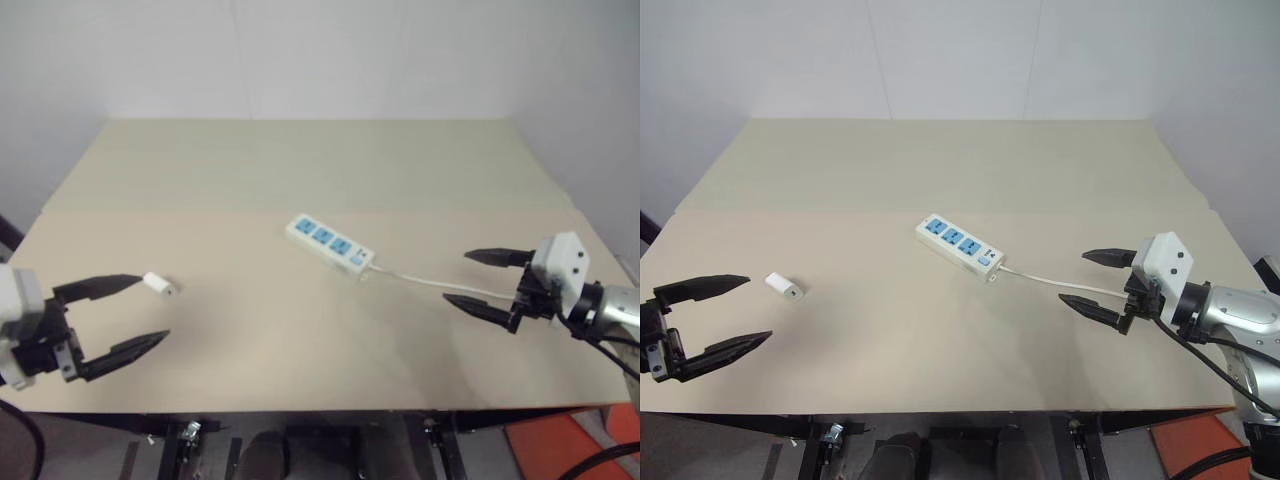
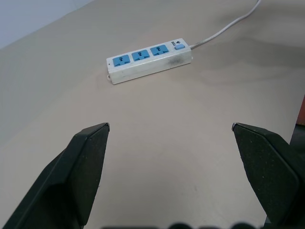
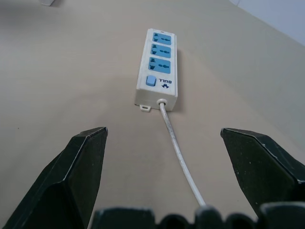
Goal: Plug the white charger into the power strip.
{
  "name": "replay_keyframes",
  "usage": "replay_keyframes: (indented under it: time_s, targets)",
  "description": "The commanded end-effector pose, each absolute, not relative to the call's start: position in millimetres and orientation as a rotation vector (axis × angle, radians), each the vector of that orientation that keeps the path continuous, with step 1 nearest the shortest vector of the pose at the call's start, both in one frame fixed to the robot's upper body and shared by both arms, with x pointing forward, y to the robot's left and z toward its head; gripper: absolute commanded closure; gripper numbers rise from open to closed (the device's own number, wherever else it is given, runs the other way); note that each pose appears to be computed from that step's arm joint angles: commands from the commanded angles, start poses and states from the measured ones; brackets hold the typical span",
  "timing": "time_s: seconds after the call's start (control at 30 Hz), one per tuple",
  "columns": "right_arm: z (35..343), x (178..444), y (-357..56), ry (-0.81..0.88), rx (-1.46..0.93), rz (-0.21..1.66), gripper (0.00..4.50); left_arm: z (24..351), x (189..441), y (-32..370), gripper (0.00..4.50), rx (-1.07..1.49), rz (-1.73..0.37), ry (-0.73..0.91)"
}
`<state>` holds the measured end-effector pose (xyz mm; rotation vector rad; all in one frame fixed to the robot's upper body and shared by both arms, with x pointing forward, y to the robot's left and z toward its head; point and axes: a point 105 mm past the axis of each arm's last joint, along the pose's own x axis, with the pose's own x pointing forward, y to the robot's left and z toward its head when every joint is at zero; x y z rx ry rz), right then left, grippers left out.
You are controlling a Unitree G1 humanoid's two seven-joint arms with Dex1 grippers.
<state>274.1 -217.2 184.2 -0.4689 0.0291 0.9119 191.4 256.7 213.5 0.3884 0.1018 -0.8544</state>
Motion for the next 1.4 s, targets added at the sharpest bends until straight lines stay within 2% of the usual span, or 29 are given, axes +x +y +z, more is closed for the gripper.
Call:
replay_keyframes:
  time_s: [0.03,0.27,0.4,0.6,0.8,1.1,1.4]
  targets:
    - [190.4,272.3,-215.2,-0.007,-0.485,0.918,0.03,218.0,191.3,256.2,0.00,0.417,-0.859,0.082]
    - [187.6,272.7,-215.3,-0.003,-0.474,0.916,0.03,217.7,191.7,254.5,0.00,0.411,-0.865,0.074]
    - [175.2,281.5,-197.0,-0.014,-0.421,0.937,0.03,217.9,194.2,252.0,0.00,0.405,-0.874,0.063]
    - [150.9,305.7,-146.4,-0.036,-0.319,0.993,0.03,217.4,199.6,246.9,0.00,0.398,-0.898,0.050]
    - [137.6,351.1,-98.6,-0.080,-0.238,0.896,0.03,217.3,201.8,243.6,0.00,0.393,-0.912,0.043]
    - [130.7,385.5,-81.6,-0.112,-0.220,0.809,0.03,216.7,200.0,242.0,0.00,0.389,-0.913,0.046]
    - [113.2,387.2,-75.3,-0.062,-0.199,0.884,0.03,217.6,199.4,241.1,0.00,0.390,-0.917,0.045]
